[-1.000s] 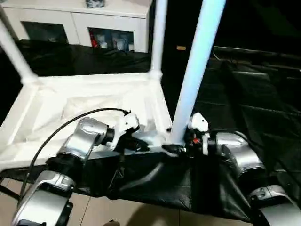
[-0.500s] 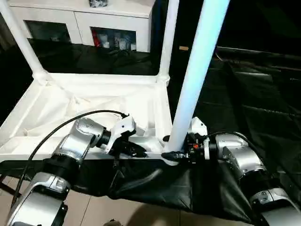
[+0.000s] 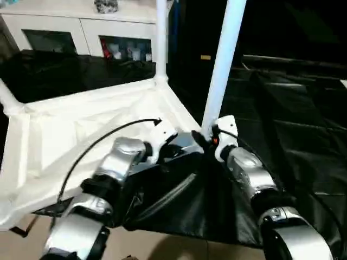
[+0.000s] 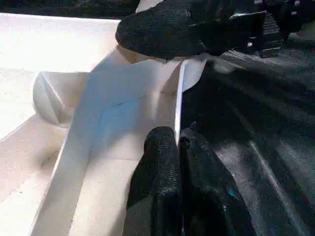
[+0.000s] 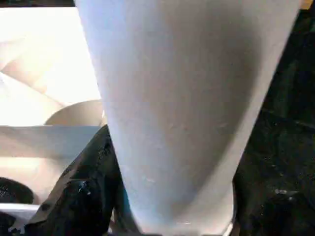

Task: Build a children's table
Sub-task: Rotate leg to tighten

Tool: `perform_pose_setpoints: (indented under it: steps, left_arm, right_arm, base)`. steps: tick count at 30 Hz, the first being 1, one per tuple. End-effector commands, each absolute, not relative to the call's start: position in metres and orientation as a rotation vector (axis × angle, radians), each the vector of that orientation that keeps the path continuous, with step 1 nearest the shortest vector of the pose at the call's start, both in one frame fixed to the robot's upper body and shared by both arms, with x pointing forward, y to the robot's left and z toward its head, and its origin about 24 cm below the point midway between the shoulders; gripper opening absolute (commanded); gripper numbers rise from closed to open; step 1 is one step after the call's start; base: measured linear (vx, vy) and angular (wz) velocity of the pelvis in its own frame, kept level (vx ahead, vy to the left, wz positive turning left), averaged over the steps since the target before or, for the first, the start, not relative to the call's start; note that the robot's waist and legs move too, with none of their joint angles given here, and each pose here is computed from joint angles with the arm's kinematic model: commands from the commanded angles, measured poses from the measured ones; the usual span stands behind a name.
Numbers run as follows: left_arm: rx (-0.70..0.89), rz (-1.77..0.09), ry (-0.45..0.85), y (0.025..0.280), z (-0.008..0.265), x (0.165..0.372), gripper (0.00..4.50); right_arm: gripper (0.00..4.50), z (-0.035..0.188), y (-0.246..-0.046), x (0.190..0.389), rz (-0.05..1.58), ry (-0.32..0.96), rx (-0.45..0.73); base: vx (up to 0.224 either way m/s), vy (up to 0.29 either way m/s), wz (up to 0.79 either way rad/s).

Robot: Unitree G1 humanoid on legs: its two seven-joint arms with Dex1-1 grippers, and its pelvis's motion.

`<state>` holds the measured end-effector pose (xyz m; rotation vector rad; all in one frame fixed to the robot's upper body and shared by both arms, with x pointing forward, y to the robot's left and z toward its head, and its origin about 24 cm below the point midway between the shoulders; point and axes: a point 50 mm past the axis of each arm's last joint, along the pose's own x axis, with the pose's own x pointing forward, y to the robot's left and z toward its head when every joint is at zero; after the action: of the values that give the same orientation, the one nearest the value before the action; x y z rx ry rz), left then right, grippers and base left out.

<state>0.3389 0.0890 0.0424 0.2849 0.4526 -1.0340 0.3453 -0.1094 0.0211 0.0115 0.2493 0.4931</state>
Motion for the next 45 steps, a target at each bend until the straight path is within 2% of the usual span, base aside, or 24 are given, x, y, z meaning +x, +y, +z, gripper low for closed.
perform_pose_setpoints:
  steps: [1,4,6,10,12,13,14,17,23,26,39,41,44,45]
  left_arm:
    - [0.291,-1.023,0.422,0.062,0.041,0.337,0.0]
    - [0.296,-1.089,0.414,0.066,0.042,0.333,0.0]
    - [0.297,-1.128,0.411,0.069,0.042,0.331,0.0]
    - [0.311,-1.197,0.42,0.077,0.042,0.327,0.0]
    - [0.32,-1.261,0.441,0.087,0.042,0.323,0.0]
    - [0.32,-1.264,0.442,0.088,0.042,0.323,0.0]
    - [0.326,-1.316,0.456,0.094,0.043,0.32,0.0]
    - [0.332,-1.392,0.471,0.104,0.046,0.316,0.0]
    - [0.332,-1.472,0.512,0.116,0.05,0.312,0.0]
    - [0.337,-1.495,0.529,0.121,0.051,0.31,0.0]
    - [0.327,-1.488,0.542,0.126,0.05,0.307,0.0]
    - [0.323,-1.402,0.514,0.121,0.049,0.313,0.0]
    - [0.329,-1.26,0.476,0.113,0.047,0.324,0.0]
    - [0.329,-1.249,0.474,0.113,0.046,0.324,0.0]
  right_arm:
    - [3.42,0.006,-0.055,0.326,0.71,0.319,0.032]
    - [3.8,0.009,-0.059,0.327,0.749,0.296,0.024]
    - [3.89,0.011,-0.06,0.326,0.785,0.278,0.008]
    - [3.89,0.013,-0.064,0.322,0.899,0.263,-0.001]
    - [3.89,0.014,-0.071,0.313,1.07,0.258,-0.039]
    - [3.89,0.014,-0.071,0.312,1.078,0.259,-0.041]
    - [3.89,0.015,-0.077,0.306,1.172,0.263,-0.036]
    - [3.89,0.018,-0.087,0.297,1.32,0.299,-0.007]
    - [3.89,0.018,-0.099,0.286,1.484,0.363,-0.049]
    - [3.59,0.019,-0.104,0.283,1.534,0.399,-0.054]
    - [2.66,0.021,-0.107,0.277,1.594,0.45,-0.054]
    - [2.64,0.019,-0.102,0.283,1.494,0.409,-0.056]
    - [2.62,0.012,-0.096,0.298,1.249,0.367,-0.076]
    - [2.62,0.012,-0.095,0.299,1.229,0.364,-0.077]
  base:
    - [0.0,0.0,0.0]
    - [0.0,0.0,0.0]
    - [0.0,0.0,0.0]
    - [0.0,0.0,0.0]
    - [0.0,0.0,0.0]
    - [0.0,0.0,0.0]
    - [0.0,0.0,0.0]
    - [0.0,0.0,0.0]
    - [0.0,0.0,0.0]
    - [0.0,0.0,0.0]
    - [0.0,0.0,0.0]
    - [0.0,0.0,0.0]
    - [0.0,0.0,0.0]
    - [0.0,0.0,0.0]
